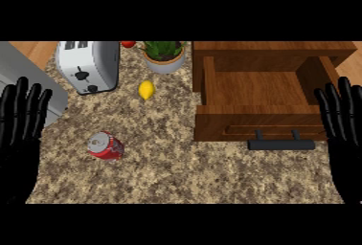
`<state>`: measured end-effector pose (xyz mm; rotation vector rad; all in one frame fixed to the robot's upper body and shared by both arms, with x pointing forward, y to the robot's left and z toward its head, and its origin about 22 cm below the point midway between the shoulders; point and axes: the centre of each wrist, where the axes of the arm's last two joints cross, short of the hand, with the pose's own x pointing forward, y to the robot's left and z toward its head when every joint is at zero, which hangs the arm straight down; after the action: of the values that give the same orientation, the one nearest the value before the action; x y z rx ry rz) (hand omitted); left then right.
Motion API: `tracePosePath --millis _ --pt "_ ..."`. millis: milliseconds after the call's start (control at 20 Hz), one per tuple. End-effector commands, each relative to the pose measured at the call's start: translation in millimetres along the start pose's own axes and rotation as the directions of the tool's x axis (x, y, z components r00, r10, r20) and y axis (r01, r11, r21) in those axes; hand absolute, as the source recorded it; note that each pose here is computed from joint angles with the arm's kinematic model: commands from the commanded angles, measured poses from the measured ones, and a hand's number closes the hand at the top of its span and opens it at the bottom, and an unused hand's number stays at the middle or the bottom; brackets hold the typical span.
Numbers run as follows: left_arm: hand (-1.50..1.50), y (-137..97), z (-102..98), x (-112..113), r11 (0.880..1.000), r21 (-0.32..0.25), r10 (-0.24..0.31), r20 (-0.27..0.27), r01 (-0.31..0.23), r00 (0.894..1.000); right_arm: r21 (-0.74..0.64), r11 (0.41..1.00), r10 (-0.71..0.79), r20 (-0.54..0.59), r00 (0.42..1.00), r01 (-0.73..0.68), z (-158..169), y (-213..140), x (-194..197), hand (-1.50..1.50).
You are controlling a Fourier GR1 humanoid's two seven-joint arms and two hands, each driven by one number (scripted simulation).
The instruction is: Pick up the can, place it into the drawer and close the drawer
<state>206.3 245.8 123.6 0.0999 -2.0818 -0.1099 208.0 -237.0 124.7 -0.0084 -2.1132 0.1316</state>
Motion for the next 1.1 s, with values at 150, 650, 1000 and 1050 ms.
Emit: tracePosePath --millis 150,650,1000,1050 --pt "-1.50 -10 1 14 0.896 -0.381 0.264 0.047 -0.227 0.963 -0.040 0.999 0.035 0.023 0.999 -0.034 1 -15 7 -1.50" --pt "-1.50 36 23 2 0.817 -0.521 0.090 -0.309 -0.247 0.947 -0.131 0.988 0.032 -0.350 0.936 -0.083 28 -15 -5 -1.50" --pt "-1.50 62 1 11 0.825 -0.487 0.118 -0.346 -0.285 0.931 -0.123 0.991 0.012 -0.335 0.942 -0.056 48 -28 -20 -1.50" --pt "-1.50 52 23 -9 0.825 -0.486 0.110 -0.363 -0.288 0.925 -0.136 0.988 0.028 -0.335 0.942 -0.078 54 -38 -6 -1.50"
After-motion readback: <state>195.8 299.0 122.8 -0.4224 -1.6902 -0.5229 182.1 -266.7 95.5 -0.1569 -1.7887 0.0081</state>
